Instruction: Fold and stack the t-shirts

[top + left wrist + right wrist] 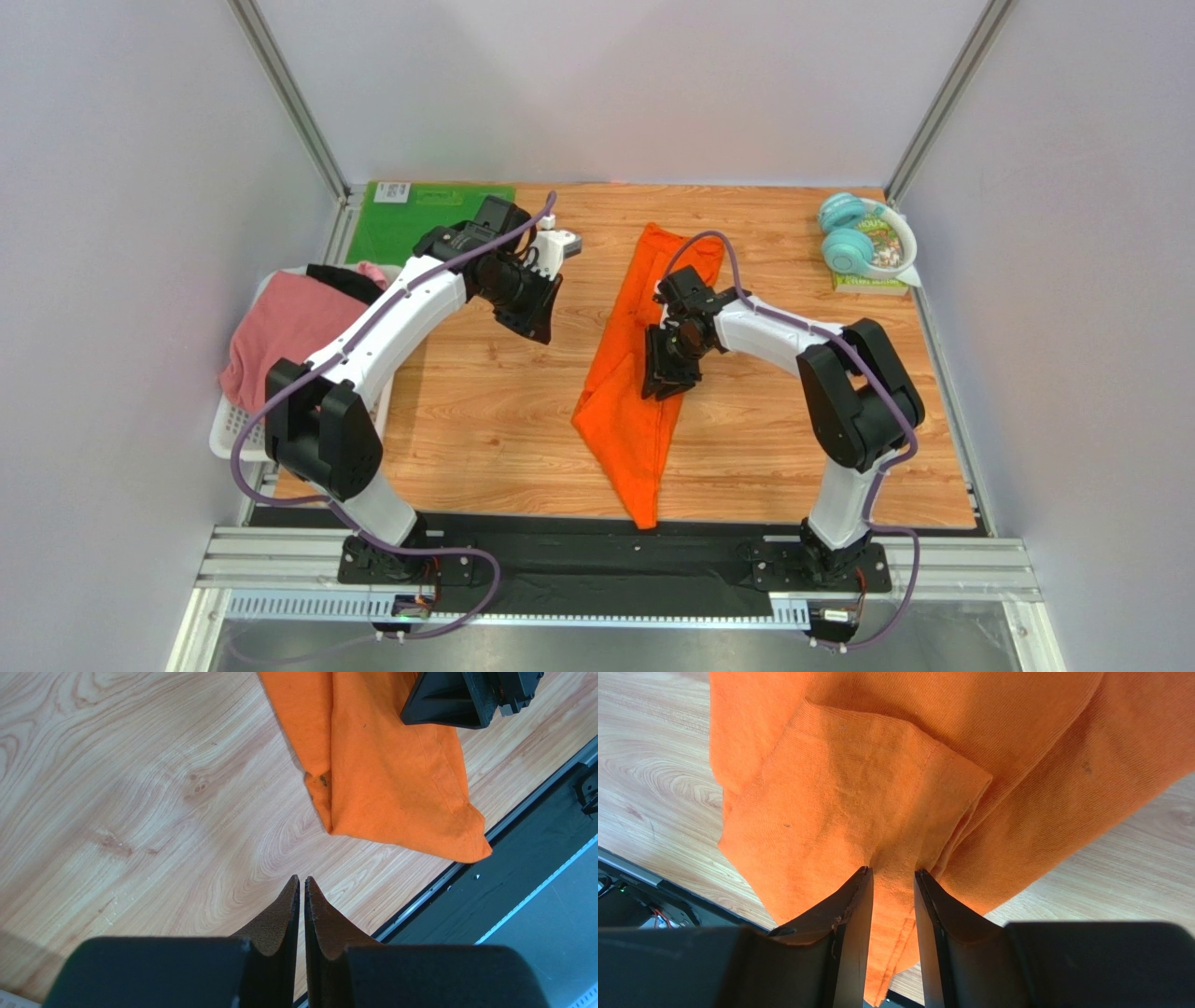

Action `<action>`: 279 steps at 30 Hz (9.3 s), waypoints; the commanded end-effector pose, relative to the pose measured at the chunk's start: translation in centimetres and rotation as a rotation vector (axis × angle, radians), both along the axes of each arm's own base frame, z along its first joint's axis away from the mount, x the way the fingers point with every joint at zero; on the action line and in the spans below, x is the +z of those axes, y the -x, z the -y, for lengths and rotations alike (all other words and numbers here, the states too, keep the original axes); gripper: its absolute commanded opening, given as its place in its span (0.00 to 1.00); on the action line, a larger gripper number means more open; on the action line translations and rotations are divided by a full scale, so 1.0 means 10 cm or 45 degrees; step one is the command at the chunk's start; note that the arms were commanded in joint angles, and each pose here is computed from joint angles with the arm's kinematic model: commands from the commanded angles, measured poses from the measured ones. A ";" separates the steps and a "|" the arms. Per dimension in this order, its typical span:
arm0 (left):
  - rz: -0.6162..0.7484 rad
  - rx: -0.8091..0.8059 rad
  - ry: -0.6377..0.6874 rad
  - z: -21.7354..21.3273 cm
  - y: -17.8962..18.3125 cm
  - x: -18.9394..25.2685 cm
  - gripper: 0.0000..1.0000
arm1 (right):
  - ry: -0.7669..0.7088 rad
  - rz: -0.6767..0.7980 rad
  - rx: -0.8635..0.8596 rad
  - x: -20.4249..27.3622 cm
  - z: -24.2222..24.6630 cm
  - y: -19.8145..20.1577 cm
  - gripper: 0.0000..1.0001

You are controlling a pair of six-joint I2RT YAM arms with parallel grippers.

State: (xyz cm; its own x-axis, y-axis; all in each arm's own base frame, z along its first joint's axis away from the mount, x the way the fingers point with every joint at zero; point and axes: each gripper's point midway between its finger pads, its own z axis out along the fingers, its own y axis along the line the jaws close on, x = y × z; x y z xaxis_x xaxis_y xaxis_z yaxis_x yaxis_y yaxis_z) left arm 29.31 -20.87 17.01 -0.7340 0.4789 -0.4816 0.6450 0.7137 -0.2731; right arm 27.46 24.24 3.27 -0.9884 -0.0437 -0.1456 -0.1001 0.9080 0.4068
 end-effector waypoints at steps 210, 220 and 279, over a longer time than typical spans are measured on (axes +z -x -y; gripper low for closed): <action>0.213 -0.657 -0.384 0.83 1.42 -1.54 0.71 | -0.262 -0.328 -0.113 -0.34 -0.13 -0.35 0.33; 0.262 -0.713 -0.397 1.02 1.27 -1.59 0.54 | -0.271 -0.322 -0.102 -0.30 -0.09 -0.32 0.32; -0.187 -0.769 -0.152 1.02 1.32 -0.86 0.24 | -0.155 -0.035 -0.081 0.63 0.19 -0.15 0.52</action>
